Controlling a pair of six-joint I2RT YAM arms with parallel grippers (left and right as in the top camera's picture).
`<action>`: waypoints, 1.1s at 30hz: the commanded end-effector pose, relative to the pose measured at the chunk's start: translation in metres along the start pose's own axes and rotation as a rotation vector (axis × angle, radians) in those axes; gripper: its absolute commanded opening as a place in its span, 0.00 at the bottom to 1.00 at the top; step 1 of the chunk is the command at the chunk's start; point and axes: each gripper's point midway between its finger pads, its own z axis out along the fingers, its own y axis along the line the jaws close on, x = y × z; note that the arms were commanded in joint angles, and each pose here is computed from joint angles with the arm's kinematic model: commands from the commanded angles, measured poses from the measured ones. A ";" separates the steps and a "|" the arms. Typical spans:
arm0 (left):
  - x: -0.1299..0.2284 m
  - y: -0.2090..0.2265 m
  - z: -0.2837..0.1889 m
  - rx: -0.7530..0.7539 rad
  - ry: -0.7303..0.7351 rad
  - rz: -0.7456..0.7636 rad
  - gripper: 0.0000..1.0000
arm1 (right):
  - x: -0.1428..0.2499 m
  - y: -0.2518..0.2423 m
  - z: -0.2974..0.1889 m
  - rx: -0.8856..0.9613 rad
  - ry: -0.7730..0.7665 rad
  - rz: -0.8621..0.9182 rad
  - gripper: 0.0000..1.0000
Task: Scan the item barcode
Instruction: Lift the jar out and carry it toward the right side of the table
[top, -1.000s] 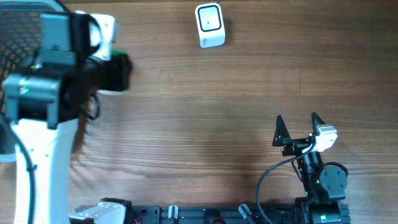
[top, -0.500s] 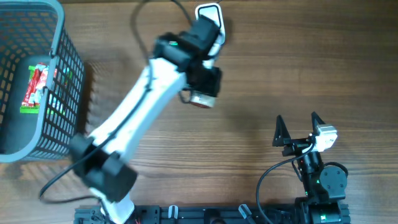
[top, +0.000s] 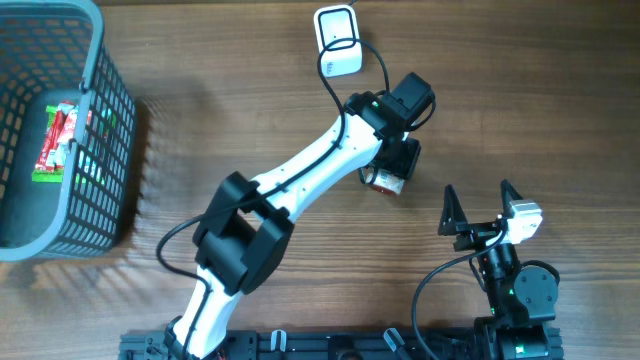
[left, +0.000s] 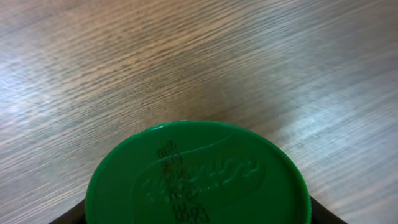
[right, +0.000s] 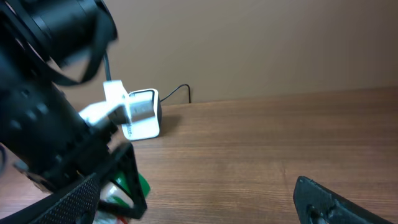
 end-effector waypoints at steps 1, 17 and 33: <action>0.004 0.001 0.023 0.001 0.033 -0.050 0.48 | -0.001 0.001 0.000 -0.003 -0.004 0.012 1.00; 0.016 -0.017 0.063 -0.003 0.062 -0.064 0.54 | -0.001 0.001 0.000 -0.002 -0.004 0.012 1.00; 0.020 -0.017 0.063 -0.009 0.075 -0.062 1.00 | -0.001 0.001 0.000 -0.002 -0.004 0.012 1.00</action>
